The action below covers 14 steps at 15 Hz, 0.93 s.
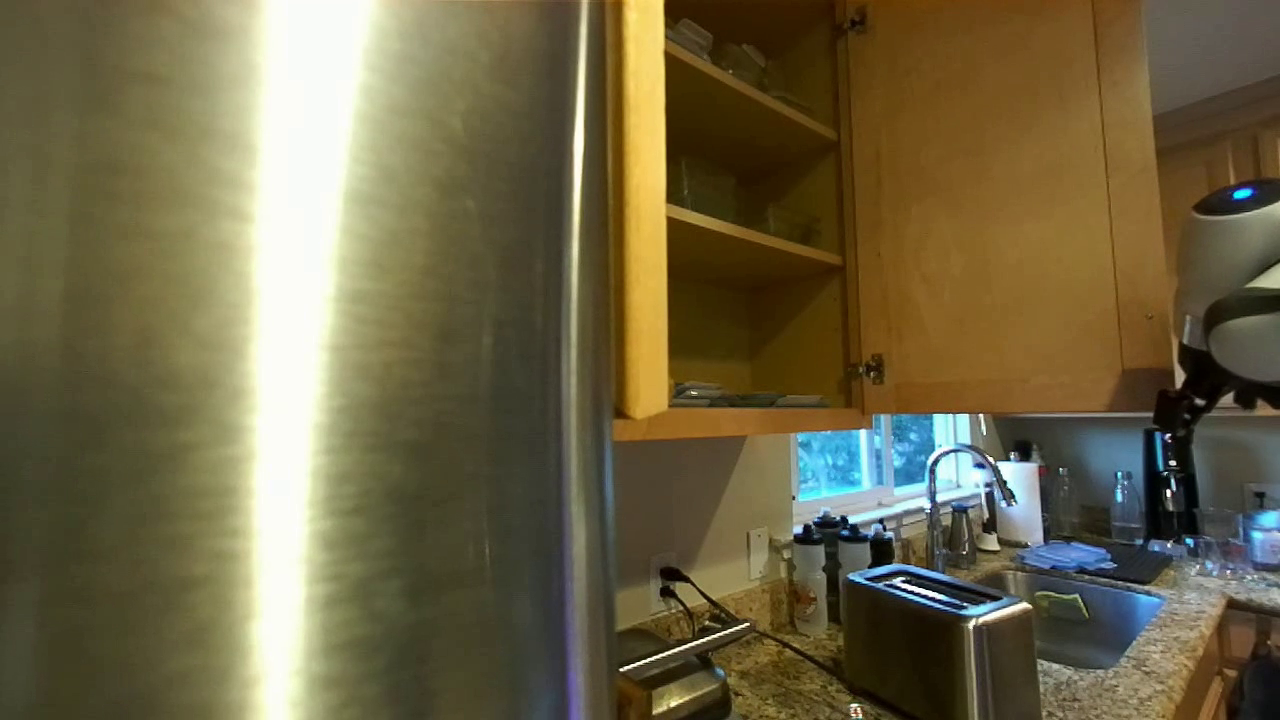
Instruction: Close both doors to the cupboard
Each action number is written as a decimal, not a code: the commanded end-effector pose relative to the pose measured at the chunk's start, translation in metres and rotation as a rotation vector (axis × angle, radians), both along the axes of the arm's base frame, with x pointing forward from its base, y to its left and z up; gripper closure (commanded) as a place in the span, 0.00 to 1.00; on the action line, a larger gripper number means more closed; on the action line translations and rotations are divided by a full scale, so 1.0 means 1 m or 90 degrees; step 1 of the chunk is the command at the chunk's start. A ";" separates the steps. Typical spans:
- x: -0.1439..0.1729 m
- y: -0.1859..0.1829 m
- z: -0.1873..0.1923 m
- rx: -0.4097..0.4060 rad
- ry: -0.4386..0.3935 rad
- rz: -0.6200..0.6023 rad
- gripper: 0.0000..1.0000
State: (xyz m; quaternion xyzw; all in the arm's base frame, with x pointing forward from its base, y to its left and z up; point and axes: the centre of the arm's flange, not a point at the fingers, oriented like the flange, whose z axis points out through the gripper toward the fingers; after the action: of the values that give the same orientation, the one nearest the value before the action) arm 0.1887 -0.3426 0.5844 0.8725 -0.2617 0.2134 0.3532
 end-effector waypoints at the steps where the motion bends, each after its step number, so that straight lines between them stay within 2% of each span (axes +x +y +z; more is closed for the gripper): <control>1: 0.002 -0.020 0.000 -0.039 0.012 0.001 0.00; 4: 0.009 -0.026 0.000 -0.030 0.004 0.028 0.00; 10: 0.032 -0.023 0.005 -0.120 -0.044 0.176 0.00; 14: 0.024 -0.018 -0.004 -0.129 -0.038 0.188 0.00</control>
State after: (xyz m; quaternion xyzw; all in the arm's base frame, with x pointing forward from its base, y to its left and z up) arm 0.2103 -0.3679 0.5831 0.8597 -0.1499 0.2988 0.3862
